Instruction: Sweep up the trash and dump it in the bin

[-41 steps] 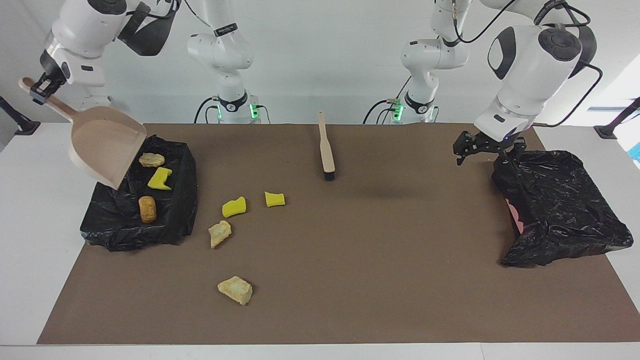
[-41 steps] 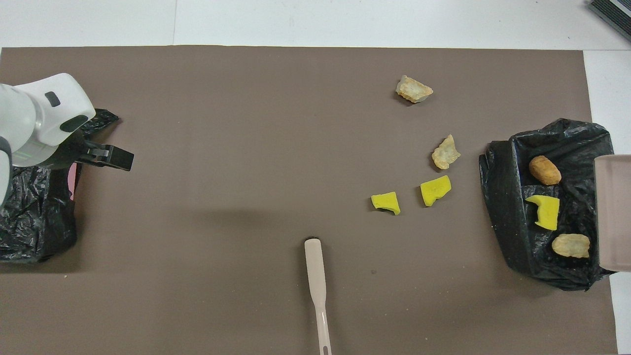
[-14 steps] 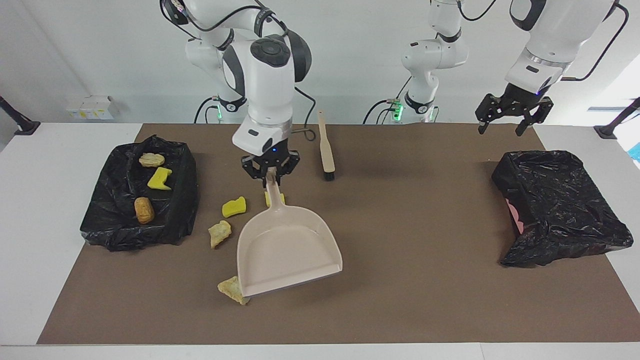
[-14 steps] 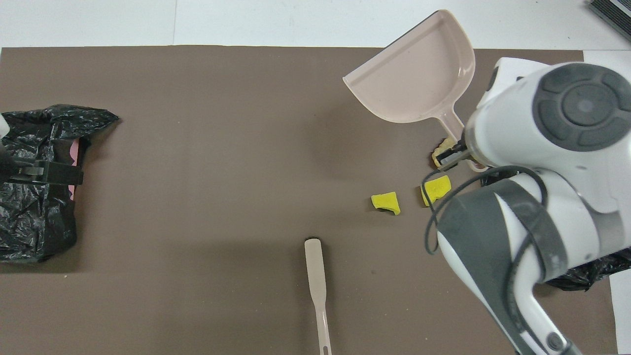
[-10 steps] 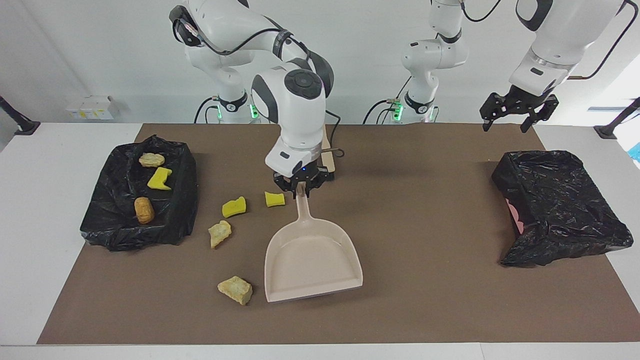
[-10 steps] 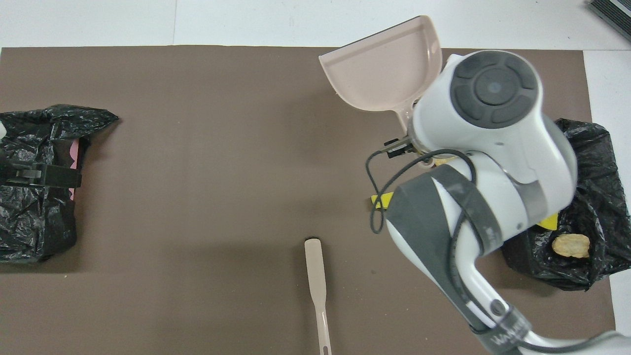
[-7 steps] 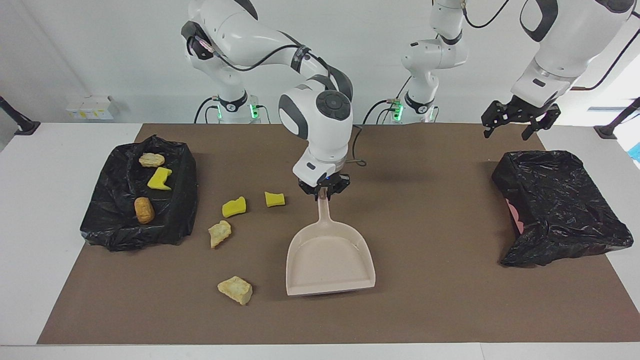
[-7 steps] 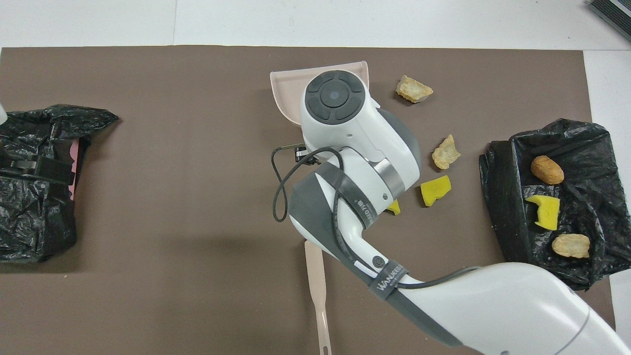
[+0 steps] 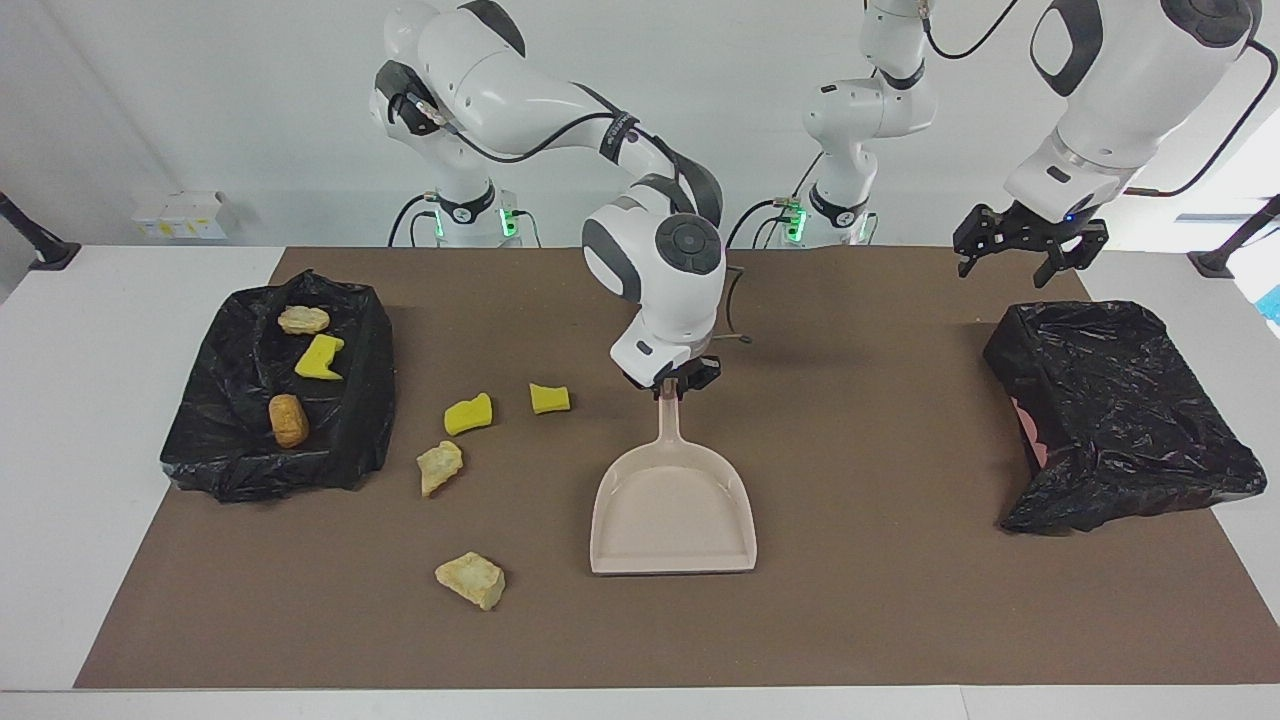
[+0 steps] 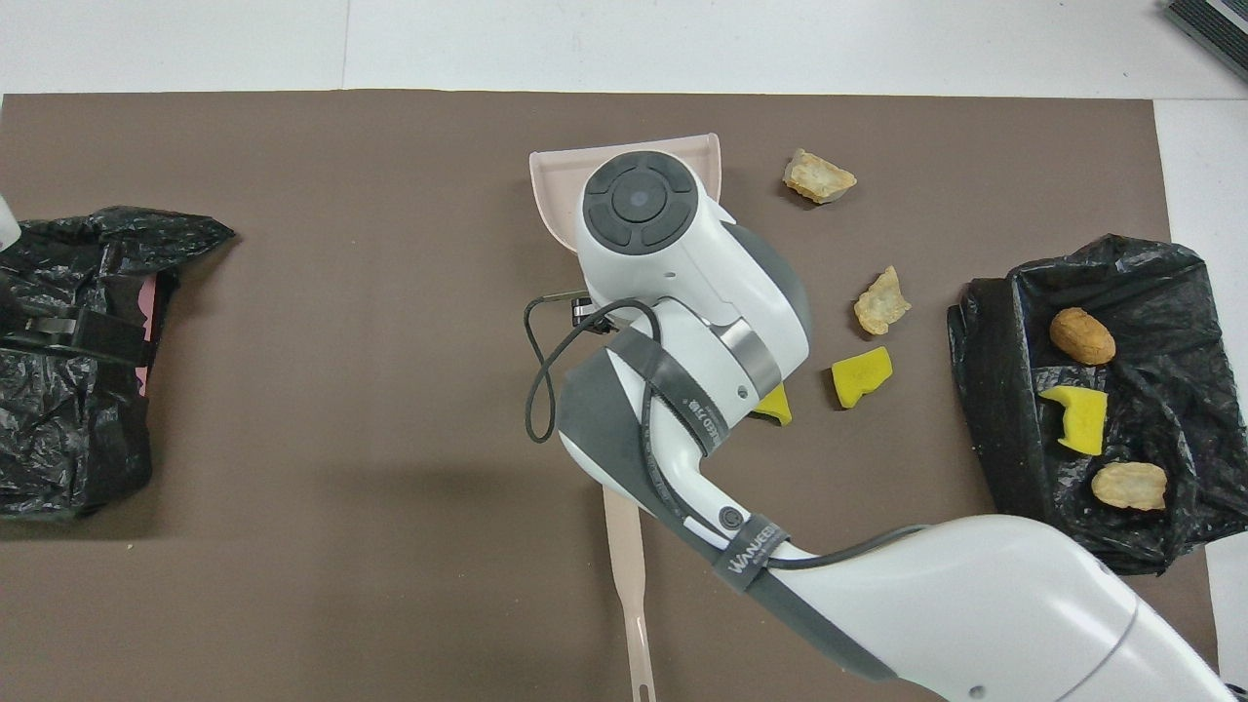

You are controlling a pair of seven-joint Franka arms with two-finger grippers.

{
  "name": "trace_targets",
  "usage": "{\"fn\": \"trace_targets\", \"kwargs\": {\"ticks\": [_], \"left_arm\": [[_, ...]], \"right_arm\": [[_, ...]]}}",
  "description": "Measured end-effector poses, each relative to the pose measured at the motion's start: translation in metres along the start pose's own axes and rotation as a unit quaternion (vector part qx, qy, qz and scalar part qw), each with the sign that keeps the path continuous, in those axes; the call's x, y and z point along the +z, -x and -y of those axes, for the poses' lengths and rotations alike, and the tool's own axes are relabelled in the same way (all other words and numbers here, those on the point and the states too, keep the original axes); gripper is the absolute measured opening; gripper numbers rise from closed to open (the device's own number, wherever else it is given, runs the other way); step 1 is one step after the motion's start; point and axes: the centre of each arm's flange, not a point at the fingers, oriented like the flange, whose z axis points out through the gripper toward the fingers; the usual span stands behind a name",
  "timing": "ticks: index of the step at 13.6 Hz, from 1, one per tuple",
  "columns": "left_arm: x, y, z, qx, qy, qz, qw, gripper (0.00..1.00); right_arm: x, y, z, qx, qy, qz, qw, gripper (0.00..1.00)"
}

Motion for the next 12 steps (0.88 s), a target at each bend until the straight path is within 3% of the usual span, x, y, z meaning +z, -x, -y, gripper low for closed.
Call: {"fn": "trace_targets", "kwargs": {"ticks": [6, 8, 9, 12], "left_arm": [[0.011, -0.006, -0.019, 0.018, -0.002, -0.003, 1.0, 1.0], [0.019, -0.012, -0.032, 0.03, -0.004, -0.009, 0.999, 1.0], [0.024, -0.014, -0.038, 0.035, -0.005, -0.014, 0.999, 1.0], [0.033, -0.021, -0.047, 0.039, -0.004, -0.027, 0.999, 1.0]], "right_arm": [[0.012, 0.001, -0.001, -0.001, 0.003, 0.004, 1.0, 0.33], [0.012, 0.002, -0.002, 0.0, 0.006, 0.007, 1.0, 0.38], [0.011, 0.002, -0.002, 0.0, 0.006, 0.007, 1.0, 0.44], [-0.013, 0.005, -0.007, 0.003, 0.003, -0.007, 1.0, 0.78]]}}
